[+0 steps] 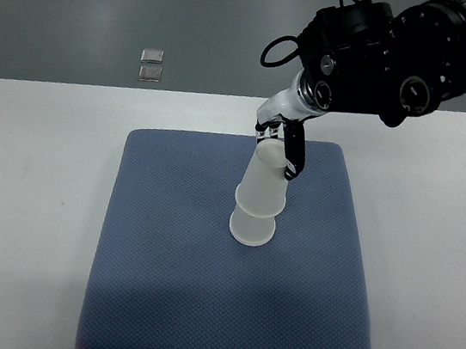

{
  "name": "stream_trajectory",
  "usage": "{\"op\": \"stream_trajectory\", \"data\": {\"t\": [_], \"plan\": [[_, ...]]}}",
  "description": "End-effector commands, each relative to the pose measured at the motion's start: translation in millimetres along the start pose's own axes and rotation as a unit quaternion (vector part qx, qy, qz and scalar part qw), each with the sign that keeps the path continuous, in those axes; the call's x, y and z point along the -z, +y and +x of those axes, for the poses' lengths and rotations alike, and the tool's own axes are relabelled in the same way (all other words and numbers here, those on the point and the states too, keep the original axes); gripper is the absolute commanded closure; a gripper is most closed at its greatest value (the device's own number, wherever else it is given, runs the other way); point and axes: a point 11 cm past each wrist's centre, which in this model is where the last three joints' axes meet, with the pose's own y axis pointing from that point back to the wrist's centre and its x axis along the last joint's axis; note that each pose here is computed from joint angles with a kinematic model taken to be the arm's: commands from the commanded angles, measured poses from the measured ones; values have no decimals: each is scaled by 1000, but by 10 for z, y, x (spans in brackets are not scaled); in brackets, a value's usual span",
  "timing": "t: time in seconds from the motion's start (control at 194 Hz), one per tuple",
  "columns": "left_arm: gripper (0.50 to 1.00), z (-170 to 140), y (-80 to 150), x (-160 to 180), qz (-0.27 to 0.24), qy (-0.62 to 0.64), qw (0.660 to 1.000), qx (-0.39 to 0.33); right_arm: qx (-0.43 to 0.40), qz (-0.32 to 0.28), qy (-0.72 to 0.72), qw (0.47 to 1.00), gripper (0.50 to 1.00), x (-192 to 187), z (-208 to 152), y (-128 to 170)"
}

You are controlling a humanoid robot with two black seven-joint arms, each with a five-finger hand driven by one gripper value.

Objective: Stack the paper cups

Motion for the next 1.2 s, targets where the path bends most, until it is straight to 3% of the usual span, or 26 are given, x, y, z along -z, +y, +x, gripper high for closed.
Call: {"op": "stream_trajectory", "data": {"t": [0.0, 0.155, 0.319, 0.592, 0.953, 1.195], "plan": [[500, 1, 0, 0, 0, 0, 1000, 0, 2, 1, -1, 1000, 728, -4, -16, -18], [500, -4, 0, -1, 0, 0, 1000, 1, 5, 3, -4, 1000, 711, 0, -34, -35], [500, 1, 0, 0, 0, 0, 1000, 0, 9, 7, -7, 1000, 646, 4, -61, -61], [500, -4, 0, -1, 0, 0, 1000, 1, 11, 13, -13, 1000, 589, 17, -95, -113], [500, -4, 0, -1, 0, 0, 1000, 1, -8, 30, -35, 999, 587, 56, -7, -162], [500, -9, -1, 2, 0, -2, 1000, 1, -82, 136, -225, 961, 587, -299, 345, -8]]}}
